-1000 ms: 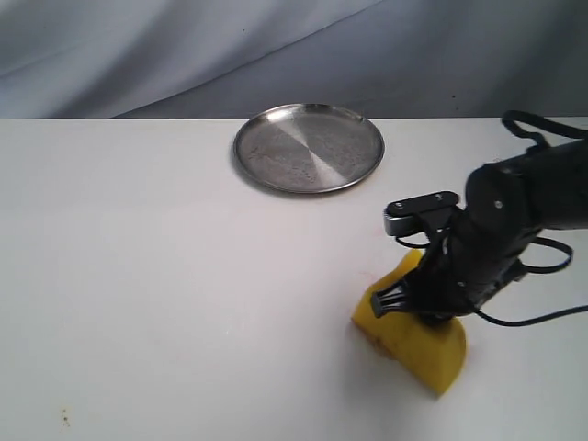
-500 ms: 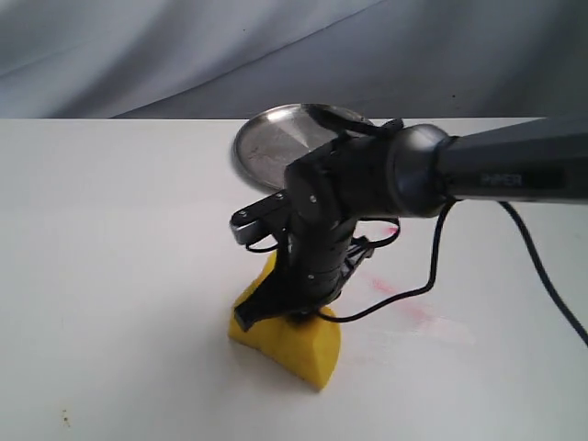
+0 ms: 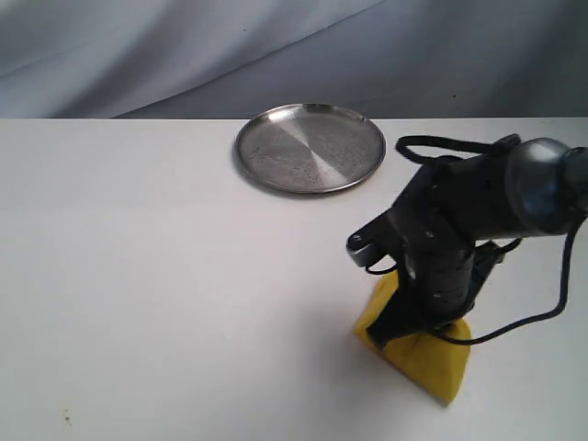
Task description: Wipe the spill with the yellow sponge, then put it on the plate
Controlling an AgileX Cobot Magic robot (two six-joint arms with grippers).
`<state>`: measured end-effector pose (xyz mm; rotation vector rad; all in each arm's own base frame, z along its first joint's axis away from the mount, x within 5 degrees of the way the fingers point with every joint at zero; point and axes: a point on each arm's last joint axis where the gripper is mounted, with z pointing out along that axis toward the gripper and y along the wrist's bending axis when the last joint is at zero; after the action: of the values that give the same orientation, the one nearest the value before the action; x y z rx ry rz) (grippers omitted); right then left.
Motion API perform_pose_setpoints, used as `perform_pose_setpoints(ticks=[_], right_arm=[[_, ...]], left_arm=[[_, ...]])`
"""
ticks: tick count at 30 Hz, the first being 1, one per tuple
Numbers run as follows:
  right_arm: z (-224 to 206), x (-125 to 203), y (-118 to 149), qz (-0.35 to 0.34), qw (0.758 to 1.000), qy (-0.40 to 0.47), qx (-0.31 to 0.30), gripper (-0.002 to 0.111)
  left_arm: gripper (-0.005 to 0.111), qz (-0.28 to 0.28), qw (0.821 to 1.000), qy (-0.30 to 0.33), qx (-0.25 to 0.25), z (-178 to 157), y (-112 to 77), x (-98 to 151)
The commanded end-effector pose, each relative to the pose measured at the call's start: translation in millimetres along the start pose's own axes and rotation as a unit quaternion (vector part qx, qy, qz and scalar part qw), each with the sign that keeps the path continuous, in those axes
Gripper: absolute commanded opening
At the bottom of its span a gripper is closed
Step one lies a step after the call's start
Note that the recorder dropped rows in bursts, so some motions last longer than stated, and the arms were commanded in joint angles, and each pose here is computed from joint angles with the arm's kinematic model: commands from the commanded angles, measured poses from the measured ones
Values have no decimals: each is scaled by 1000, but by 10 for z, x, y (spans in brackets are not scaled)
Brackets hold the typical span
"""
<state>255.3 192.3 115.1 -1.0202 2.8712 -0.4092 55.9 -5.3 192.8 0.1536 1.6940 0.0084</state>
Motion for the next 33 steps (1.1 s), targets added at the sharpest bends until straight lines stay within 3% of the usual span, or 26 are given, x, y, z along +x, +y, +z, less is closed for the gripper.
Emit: perform_pose_setpoints(ticks=[1, 6, 13, 16, 23, 29, 33], right_arm=[[351, 230, -530, 22, 995, 84, 47, 0], [338, 40, -812, 123, 992, 23, -2, 0], [30, -536, -721, 141, 987, -33, -72, 0], [-29, -761, -501, 126, 987, -36, -89, 0], [-296, -1131, 381, 41, 987, -74, -134, 0], [-588, -1056, 1026, -45, 982, -88, -160, 0], [-662, -899, 1271, -95, 982, -56, -153, 0]], left_arm=[[0, -3, 1000, -6, -1, -5, 2, -16], [0, -3, 1000, -6, -1, -5, 2, -16], [0, -3, 1000, -6, -1, -5, 2, -16], [0, -3, 1000, -6, -1, -5, 2, -16], [0, -3, 1000, -6, -1, -5, 2, -16], [0, -3, 1000, -6, -1, -5, 2, -16], [0, -3, 1000, -6, -1, -5, 2, -16]])
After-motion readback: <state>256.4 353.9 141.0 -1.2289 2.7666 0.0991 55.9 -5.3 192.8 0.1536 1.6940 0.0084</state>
